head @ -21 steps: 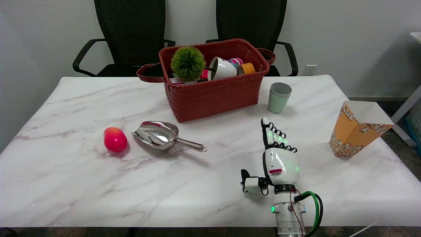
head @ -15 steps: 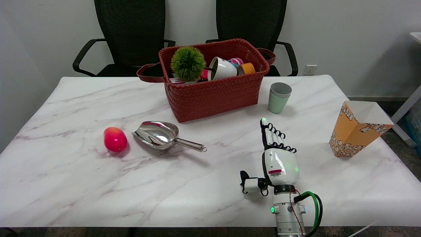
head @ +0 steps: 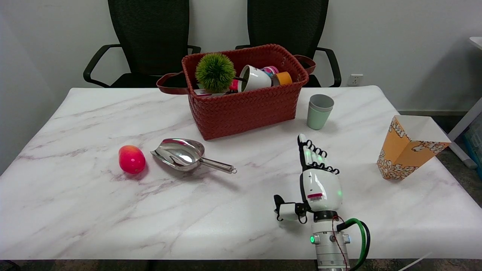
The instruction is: Pick up the green cup.
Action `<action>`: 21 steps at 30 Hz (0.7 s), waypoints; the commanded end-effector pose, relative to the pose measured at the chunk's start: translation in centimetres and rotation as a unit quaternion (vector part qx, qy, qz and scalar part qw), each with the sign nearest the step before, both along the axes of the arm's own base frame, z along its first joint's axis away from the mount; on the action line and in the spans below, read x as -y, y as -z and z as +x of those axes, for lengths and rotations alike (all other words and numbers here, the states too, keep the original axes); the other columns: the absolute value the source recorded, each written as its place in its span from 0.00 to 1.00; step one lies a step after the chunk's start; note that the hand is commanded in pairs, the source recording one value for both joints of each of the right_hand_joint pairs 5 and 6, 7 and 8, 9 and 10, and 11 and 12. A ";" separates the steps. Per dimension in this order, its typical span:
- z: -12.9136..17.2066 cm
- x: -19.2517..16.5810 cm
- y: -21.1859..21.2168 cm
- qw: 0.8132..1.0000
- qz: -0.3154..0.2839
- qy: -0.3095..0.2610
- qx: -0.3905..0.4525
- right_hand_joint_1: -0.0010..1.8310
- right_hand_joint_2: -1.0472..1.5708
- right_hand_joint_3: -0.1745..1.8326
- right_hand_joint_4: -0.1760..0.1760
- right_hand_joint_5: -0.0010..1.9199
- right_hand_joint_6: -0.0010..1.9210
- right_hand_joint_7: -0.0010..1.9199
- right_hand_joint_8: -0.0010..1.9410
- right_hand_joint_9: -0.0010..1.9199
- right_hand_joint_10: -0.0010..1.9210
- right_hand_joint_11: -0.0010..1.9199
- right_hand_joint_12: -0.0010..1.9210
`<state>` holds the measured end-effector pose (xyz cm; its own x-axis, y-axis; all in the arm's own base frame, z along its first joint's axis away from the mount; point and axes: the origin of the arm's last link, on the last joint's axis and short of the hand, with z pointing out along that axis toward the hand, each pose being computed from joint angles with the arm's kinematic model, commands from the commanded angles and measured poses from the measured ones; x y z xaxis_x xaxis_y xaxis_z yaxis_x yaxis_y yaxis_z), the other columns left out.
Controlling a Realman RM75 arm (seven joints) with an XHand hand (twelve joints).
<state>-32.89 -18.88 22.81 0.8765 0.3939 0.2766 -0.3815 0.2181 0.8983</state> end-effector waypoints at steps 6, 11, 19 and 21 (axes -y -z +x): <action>1.6 0.9 -0.9 0.997 -0.008 -0.044 0.058 0.63 0.49 0.56 0.50 0.03 0.03 0.19 0.19 0.19 0.19 0.22 0.22; 2.0 1.1 -1.2 0.993 -0.008 -0.066 0.097 0.63 0.49 0.57 0.50 0.04 0.04 0.19 0.19 0.19 0.19 0.22 0.22; 1.9 2.1 -2.1 0.977 -0.007 -0.092 0.194 0.60 0.44 0.48 0.50 0.05 0.05 0.17 0.17 0.21 0.21 0.23 0.23; 2.0 2.4 -2.3 0.972 -0.009 -0.100 0.211 0.59 0.44 0.42 0.50 0.04 0.04 0.18 0.17 0.22 0.22 0.24 0.24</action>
